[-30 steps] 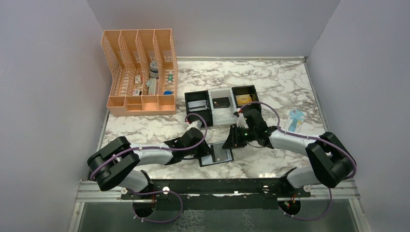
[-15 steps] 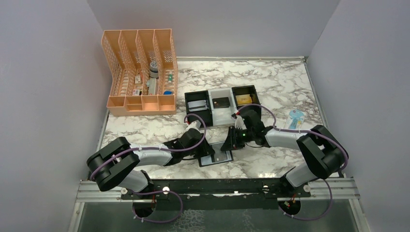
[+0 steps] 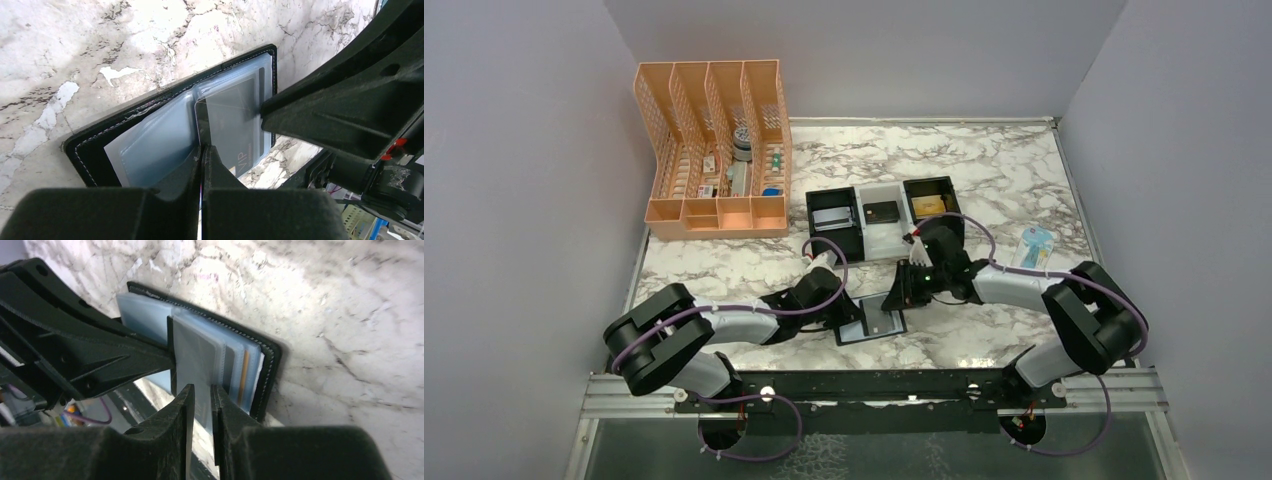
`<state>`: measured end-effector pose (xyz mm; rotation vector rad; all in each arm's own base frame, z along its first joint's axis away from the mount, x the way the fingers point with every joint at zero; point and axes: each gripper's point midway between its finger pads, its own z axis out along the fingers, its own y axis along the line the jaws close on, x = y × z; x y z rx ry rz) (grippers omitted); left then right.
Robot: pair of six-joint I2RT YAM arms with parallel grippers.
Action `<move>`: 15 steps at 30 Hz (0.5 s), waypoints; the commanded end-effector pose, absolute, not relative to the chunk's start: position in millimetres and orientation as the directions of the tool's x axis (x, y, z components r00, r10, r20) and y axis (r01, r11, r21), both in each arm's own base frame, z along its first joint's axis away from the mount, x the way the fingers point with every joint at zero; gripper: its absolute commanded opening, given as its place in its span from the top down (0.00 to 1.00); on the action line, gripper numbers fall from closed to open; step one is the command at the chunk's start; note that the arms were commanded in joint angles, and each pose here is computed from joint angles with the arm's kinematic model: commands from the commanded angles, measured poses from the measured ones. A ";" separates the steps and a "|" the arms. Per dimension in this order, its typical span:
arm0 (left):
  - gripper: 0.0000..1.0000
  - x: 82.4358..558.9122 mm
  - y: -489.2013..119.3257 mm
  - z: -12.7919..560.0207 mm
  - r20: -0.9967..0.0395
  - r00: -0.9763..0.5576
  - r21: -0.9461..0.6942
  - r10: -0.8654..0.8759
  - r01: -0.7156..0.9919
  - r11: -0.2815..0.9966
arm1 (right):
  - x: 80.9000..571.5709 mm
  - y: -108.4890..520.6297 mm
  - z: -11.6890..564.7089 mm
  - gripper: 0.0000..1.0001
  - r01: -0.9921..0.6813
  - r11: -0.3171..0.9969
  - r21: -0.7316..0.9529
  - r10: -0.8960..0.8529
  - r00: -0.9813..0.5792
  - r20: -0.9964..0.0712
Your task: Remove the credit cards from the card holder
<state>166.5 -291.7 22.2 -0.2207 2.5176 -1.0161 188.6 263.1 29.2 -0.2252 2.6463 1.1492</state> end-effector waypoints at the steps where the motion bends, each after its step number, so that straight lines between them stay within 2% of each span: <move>1: 1.00 160.4 -275.3 7.6 -0.314 -0.905 -0.638 -0.287 -0.022 0.769 | 207.2 243.3 30.2 0.80 -0.271 0.785 0.558 -0.062 -0.929 -0.365; 5: 1.00 161.0 -273.5 9.3 -0.324 -0.903 -0.630 -0.283 -0.017 0.776 | 210.2 254.7 54.3 0.77 -0.330 0.730 0.599 -0.073 -0.909 -0.411; 11: 1.00 163.5 -274.4 13.6 -0.338 -0.899 -0.628 -0.278 -0.004 0.778 | 190.2 277.8 64.7 0.74 -0.344 0.593 0.728 -0.092 -0.927 -0.363; 15: 1.00 163.1 -273.7 13.8 -0.339 -0.898 -0.629 -0.279 -0.004 0.777 | 180.8 281.4 59.3 0.74 -0.344 0.566 0.749 -0.117 -0.933 -0.340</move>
